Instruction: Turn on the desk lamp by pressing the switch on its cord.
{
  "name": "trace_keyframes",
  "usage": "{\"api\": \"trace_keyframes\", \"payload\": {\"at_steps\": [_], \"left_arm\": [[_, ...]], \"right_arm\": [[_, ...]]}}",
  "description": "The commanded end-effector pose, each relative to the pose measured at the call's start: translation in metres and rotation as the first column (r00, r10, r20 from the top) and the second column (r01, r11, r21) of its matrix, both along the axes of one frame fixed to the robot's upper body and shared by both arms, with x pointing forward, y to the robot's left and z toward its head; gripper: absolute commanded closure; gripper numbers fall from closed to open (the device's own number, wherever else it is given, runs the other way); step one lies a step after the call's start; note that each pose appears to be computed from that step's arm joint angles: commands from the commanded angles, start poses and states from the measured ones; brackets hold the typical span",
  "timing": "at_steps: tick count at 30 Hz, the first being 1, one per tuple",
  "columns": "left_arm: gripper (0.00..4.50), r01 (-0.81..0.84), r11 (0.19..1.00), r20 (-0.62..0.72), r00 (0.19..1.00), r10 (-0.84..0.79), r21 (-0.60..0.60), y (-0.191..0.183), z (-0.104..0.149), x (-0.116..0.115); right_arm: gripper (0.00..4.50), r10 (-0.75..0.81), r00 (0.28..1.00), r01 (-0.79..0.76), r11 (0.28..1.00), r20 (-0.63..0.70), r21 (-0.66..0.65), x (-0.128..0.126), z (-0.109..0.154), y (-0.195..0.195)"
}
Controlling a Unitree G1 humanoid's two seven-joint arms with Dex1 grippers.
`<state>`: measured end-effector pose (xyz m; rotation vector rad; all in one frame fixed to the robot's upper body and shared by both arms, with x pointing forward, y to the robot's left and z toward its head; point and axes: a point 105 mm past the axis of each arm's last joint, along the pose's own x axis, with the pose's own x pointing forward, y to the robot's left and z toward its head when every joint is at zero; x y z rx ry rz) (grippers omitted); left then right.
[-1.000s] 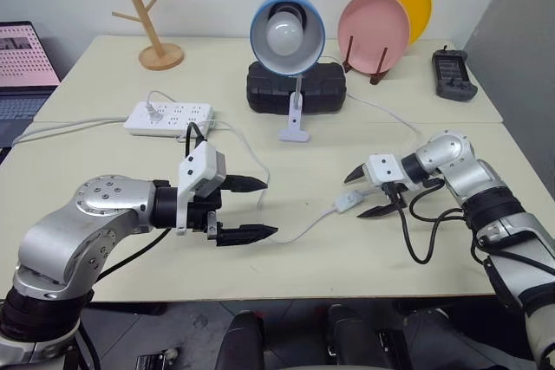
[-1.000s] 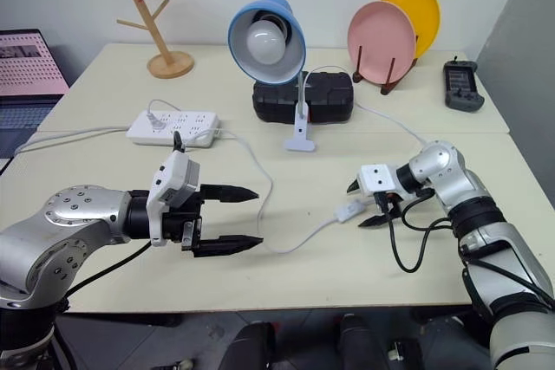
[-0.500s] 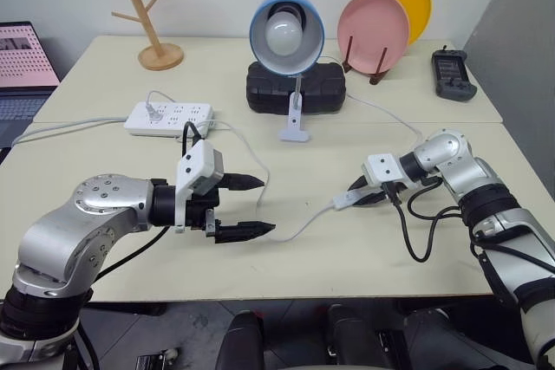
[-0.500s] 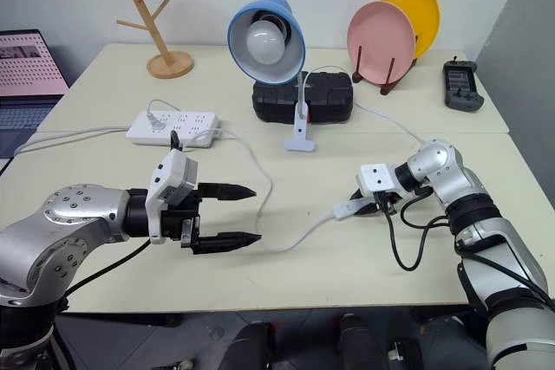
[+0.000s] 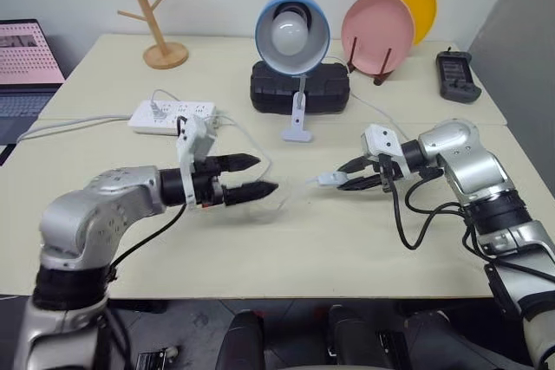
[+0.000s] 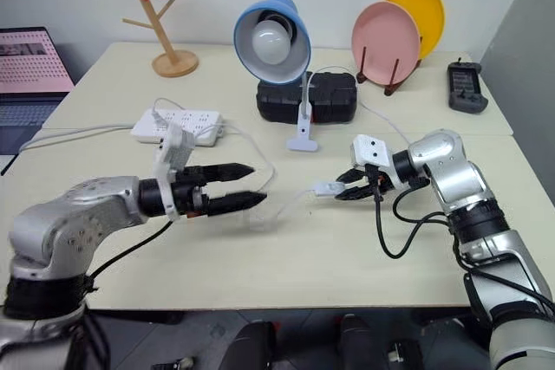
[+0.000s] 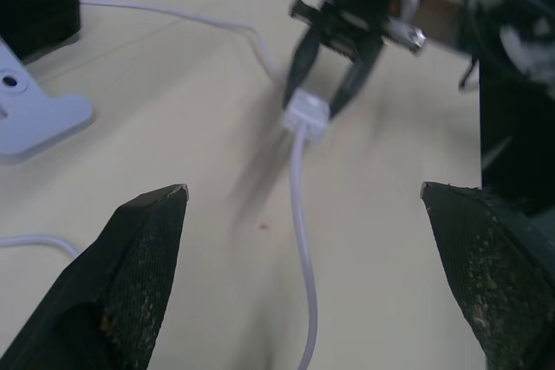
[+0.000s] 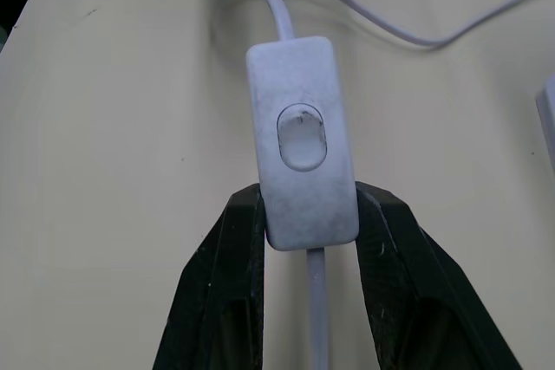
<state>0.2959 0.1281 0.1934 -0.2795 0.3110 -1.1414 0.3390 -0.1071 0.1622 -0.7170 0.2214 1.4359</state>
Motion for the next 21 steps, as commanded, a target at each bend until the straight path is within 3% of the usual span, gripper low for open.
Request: {"api": "trace_keyframes", "payload": {"at_steps": [1,4,12,21], "left_arm": [[0.0,0.077,0.979,-0.177,0.978,-0.112,-0.191,-0.012,0.02,0.002],[0.0,0.135,0.983,-0.237,0.958,-0.162,-0.127,-0.024,0.016,0.012],[0.0,0.34,0.94,-0.273,0.901,-0.336,-0.034,-0.05,0.006,0.001],[0.0,0.367,0.93,-0.292,0.887,-0.357,-0.023,-0.058,-0.003,0.007]], "right_arm": [[3.4,0.015,0.99,-0.012,1.0,0.138,-0.025,-0.006,0.013,0.0],[3.4,0.092,0.969,-0.075,0.994,0.229,-0.08,-0.014,0.014,0.005],[3.4,0.228,0.896,-0.178,0.971,0.381,-0.162,-0.019,0.021,0.016],[3.4,0.307,0.837,-0.251,0.951,0.454,-0.18,-0.031,0.031,0.029]]}}
